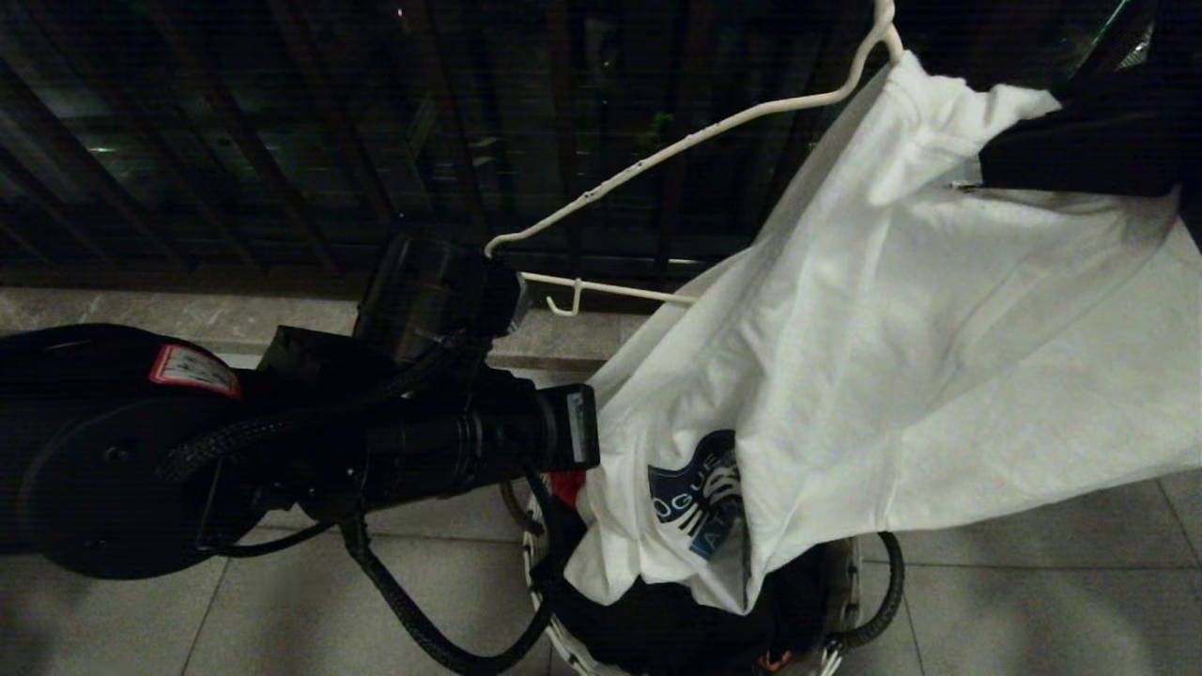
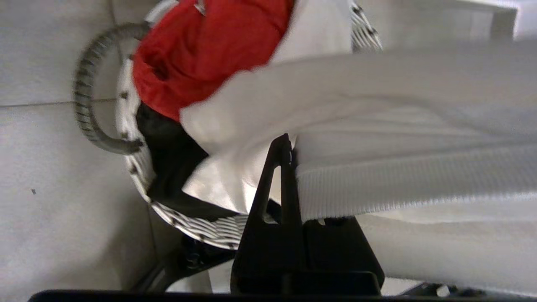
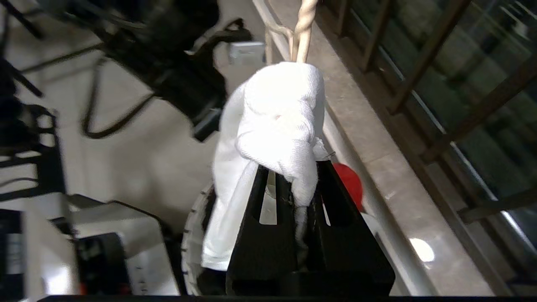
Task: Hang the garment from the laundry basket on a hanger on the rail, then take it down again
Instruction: Hang the clothes on the clothes rack
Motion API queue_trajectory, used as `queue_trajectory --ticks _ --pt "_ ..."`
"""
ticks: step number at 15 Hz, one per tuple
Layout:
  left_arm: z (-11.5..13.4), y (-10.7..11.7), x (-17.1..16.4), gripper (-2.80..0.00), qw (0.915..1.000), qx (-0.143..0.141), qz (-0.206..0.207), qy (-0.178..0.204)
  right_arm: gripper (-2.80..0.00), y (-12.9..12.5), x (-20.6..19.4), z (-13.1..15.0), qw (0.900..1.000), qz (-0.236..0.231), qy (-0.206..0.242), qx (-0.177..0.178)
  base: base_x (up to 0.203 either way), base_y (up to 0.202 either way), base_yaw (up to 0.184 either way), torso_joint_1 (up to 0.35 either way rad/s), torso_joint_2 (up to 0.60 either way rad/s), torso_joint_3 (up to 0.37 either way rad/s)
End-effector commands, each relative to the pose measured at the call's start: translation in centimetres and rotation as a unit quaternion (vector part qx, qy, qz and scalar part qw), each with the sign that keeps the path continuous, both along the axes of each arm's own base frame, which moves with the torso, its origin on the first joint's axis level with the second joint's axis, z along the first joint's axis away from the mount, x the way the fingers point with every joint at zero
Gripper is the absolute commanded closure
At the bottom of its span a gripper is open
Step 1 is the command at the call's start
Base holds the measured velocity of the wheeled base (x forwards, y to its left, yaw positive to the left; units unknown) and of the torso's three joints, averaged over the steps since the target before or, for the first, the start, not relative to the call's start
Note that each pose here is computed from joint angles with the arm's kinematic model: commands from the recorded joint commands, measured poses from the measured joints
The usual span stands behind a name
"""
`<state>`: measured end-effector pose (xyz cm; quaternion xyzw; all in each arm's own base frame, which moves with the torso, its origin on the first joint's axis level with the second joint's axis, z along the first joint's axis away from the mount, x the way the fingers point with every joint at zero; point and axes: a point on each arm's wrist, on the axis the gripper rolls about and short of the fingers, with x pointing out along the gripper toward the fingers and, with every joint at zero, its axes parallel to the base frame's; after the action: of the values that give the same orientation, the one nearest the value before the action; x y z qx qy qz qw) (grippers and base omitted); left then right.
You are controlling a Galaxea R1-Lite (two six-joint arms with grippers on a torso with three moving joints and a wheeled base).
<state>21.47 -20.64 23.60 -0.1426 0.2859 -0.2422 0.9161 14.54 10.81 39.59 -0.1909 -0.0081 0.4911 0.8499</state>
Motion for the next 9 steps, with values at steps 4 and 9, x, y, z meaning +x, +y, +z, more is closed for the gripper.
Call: queue_trajectory --ticks 4,9 --pt "-0.7 0.1 1.4 0.0 0.9998 0.006 0.019 0.008 0.0 -0.8 -0.4 -0.2 1.0 0.004 0.005 0.004 0.0 0.0 0.0 0.0 0.0 0.0" --pt "-1.2 0.0 2.5 0.0 0.9996 0.004 0.029 0.006 0.0 -1.8 -0.9 -0.1 1.0 0.013 0.002 0.012 0.0 0.0 0.0 0.0 0.0 0.0"
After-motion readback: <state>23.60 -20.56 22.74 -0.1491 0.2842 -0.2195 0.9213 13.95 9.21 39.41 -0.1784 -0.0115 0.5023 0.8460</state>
